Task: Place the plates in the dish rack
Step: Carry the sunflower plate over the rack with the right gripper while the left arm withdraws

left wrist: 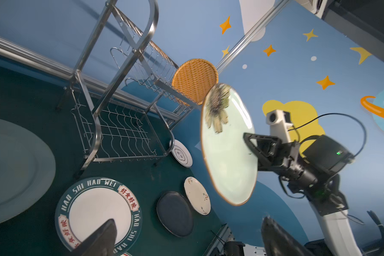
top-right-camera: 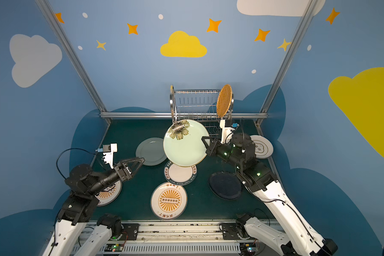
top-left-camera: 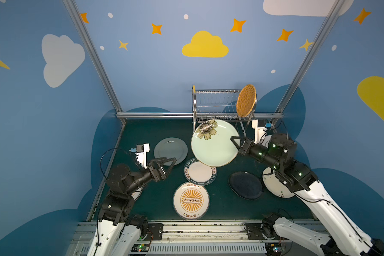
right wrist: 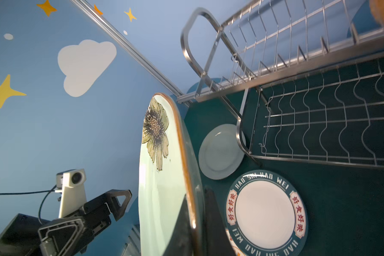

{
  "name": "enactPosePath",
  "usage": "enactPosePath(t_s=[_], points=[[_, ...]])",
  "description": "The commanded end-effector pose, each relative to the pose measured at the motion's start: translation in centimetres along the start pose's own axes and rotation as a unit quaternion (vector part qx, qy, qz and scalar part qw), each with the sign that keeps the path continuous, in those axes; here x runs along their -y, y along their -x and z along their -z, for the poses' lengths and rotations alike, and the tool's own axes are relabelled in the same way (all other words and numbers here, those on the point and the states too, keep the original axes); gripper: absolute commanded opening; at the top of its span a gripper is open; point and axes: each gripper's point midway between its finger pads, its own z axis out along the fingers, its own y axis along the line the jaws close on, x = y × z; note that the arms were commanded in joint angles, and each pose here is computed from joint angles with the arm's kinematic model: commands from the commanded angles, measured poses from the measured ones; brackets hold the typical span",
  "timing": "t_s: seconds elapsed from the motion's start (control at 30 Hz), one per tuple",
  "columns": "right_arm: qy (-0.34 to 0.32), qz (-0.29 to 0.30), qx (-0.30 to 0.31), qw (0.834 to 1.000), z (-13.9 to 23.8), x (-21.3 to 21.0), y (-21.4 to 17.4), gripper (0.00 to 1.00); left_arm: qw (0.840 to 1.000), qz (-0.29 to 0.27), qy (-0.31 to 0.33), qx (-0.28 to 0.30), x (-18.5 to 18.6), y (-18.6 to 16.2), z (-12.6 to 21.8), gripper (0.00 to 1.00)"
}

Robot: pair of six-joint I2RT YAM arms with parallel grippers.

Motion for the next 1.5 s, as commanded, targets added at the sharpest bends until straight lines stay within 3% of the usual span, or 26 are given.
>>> enactPosePath(t_s=[0.0,0.07,0.2,0.37,0.57,0.8,1.13,1.47], points=[[0.009,0.052,0.084,0.995,2.0,-3.2,5.8,0.00,0.999,-0.019,0.030,0.013,-1.3,-0.8,1.0,1.00],[-0.011,0.071,0.105,0.992,2.2,-3.4,7.6,0.00,0.998,-0.017,0.054,0.032,-2.3,-0.9,1.5,1.00],[-0.068,0.109,0.127,0.984,2.0,-3.0,10.8,0.00,0.984,-0.001,0.165,0.063,-6.9,-1.2,2.7,1.00],[-0.139,0.142,0.147,0.969,1.4,-1.6,14.4,0.00,0.973,0.003,0.229,0.030,-9.4,-2.9,3.4,1.00],[-0.207,0.172,0.163,0.949,-0.1,-0.3,18.0,0.00,0.973,-0.011,0.230,0.009,-9.2,-3.9,3.6,1.00],[-0.277,0.234,0.191,0.912,-1.4,0.8,22.0,0.00,0.978,-0.031,0.204,0.032,-8.1,-3.6,4.1,1.00],[-0.332,0.299,0.193,0.873,-2.8,2.7,24.2,0.00,0.980,-0.036,0.194,0.032,-7.6,-3.7,4.1,1.00],[-0.357,0.312,0.186,0.860,-3.8,5.6,24.9,0.00,0.980,-0.036,0.192,0.031,-7.6,-3.7,4.0,1.00]])
